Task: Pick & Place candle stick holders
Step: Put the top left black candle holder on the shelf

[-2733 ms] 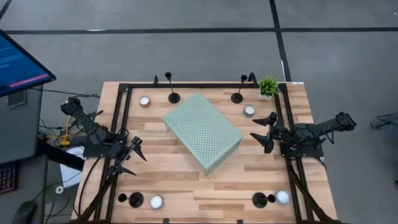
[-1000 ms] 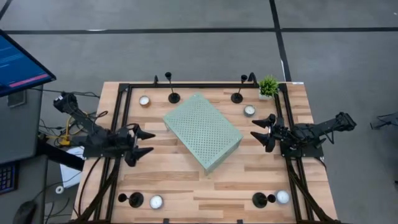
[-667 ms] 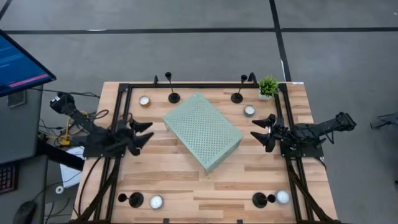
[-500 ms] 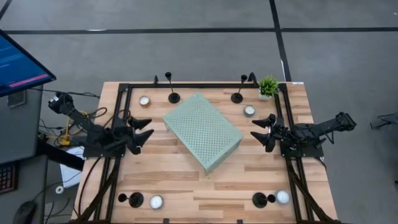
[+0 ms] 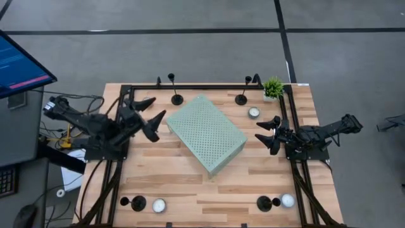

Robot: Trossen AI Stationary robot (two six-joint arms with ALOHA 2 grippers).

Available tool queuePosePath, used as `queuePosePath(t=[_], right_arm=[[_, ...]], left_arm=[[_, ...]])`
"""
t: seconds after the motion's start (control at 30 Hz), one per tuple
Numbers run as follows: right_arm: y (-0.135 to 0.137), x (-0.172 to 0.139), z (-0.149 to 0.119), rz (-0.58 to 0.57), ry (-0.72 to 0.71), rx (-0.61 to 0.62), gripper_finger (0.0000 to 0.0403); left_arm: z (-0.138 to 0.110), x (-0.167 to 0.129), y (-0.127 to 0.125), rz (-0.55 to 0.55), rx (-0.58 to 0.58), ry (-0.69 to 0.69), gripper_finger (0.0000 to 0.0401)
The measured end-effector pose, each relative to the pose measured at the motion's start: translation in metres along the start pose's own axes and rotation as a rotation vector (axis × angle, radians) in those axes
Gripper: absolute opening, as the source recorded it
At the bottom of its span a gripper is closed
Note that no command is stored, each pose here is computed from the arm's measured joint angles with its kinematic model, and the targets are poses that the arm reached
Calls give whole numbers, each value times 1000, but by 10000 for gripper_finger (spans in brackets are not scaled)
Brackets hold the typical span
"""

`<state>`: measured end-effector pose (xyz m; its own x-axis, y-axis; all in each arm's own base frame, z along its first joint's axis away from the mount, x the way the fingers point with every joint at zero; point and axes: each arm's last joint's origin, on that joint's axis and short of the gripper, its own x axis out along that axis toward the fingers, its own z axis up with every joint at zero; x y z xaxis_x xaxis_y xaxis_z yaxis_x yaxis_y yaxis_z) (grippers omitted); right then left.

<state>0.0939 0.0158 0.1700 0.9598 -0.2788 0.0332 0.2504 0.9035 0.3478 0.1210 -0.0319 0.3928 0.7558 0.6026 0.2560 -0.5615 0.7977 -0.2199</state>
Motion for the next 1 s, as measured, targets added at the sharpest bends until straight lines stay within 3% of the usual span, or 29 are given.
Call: queuePosePath(t=[0.2, 0.3, 0.5, 0.73, 1.0], right_arm=[[0, 0, 0, 0, 0, 0, 336], [0, 0, 0, 0, 0, 0, 336], [0, 0, 0, 0, 0, 0, 336], [0, 0, 0, 0, 0, 0, 336], [0, 0, 0, 0, 0, 0, 336]], left_arm=[[29, 34, -20, -276, -38, -46, 320], [29, 61, -25, -335, 37, 62, 320], [26, 105, 4, -170, 185, 329, 320], [37, 99, 57, 40, 233, 405, 320], [19, 110, 76, 86, 367, 541, 320]])
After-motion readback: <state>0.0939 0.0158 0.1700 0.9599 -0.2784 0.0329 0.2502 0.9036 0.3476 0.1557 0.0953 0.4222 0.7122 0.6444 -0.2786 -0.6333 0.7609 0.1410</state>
